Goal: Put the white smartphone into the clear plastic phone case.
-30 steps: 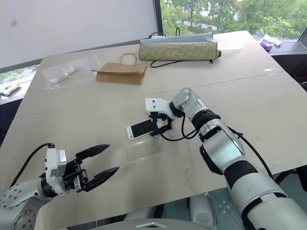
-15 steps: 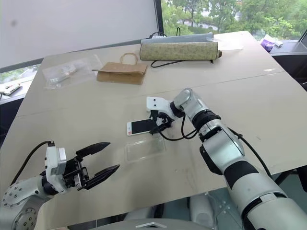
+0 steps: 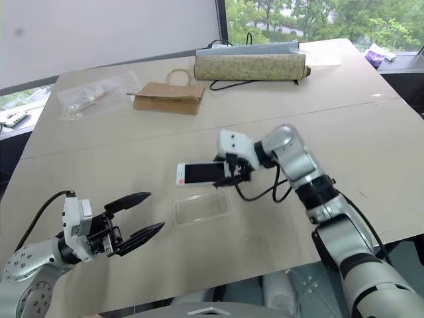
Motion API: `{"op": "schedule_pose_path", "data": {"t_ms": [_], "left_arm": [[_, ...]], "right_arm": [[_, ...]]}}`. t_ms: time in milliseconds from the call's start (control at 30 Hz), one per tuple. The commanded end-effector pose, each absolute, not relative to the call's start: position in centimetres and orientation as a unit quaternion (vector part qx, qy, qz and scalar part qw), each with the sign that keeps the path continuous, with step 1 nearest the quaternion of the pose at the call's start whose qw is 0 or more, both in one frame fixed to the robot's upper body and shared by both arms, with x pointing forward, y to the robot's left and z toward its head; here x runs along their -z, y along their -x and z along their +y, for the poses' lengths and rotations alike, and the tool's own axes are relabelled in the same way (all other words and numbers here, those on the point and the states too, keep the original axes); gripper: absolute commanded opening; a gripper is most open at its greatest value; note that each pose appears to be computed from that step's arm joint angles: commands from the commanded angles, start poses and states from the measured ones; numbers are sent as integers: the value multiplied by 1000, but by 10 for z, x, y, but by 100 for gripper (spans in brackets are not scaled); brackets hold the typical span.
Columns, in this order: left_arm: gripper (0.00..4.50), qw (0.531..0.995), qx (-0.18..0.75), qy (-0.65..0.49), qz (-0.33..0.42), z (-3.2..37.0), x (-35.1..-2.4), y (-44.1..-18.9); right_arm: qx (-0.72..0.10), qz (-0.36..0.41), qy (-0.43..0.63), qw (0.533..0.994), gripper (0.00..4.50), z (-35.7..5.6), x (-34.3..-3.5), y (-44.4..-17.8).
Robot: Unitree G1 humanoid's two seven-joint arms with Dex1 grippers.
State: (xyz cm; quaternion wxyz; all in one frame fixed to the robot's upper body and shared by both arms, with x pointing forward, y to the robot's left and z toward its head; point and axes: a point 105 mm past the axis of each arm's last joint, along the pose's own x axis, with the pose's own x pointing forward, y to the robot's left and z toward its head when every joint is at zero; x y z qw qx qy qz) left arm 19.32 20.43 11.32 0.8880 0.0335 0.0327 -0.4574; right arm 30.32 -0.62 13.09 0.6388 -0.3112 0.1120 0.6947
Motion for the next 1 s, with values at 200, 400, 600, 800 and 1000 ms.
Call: {"op": "schedule_pose_path", "data": {"t_ms": [200,400,600,800,1000], "left_arm": [[450,872,484,-48,55,214,-107,-191],[450,869,489,-50,59,216,-104,-192],[450,867,492,-50,56,214,-103,-194],[450,861,502,-63,58,210,-98,-194],[450,858,506,-68,55,207,-97,-196]], "right_arm": [[-683,101,380,616,293,-3,-115,-286],[-682,101,410,597,293,-2,-107,-283],[-681,94,440,578,289,-6,-105,-280],[-679,109,456,565,283,-15,-107,-279],[-672,129,469,558,92,-22,-103,-279]]}}
